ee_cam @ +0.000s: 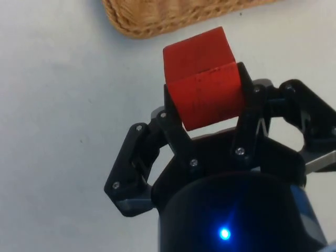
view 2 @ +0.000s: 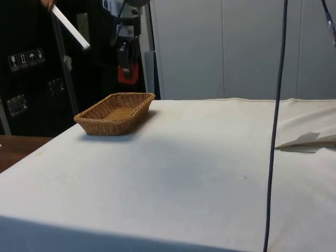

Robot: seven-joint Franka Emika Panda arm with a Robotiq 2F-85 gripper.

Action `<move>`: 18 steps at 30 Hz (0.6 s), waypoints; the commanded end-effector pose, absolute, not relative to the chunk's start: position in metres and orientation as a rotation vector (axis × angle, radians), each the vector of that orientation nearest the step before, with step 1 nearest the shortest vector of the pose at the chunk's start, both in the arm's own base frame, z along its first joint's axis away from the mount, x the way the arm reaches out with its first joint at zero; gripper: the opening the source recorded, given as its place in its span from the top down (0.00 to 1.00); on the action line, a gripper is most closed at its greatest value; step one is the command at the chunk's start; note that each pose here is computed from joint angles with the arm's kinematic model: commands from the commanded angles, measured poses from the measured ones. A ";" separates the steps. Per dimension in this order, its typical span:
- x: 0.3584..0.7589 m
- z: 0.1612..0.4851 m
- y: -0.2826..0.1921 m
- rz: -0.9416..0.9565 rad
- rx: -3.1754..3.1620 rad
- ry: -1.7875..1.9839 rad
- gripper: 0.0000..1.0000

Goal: Pick up the cube and place it into the basket.

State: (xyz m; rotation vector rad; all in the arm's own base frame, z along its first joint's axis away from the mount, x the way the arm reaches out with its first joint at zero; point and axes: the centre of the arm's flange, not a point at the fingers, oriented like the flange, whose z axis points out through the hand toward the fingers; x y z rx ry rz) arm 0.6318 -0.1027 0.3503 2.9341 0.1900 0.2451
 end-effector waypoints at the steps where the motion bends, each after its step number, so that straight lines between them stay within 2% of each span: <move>1: 0.637 0.350 -0.102 0.244 2.947 0.193 0.98; 18: 0.687 0.329 -0.105 0.301 2.953 0.147 0.98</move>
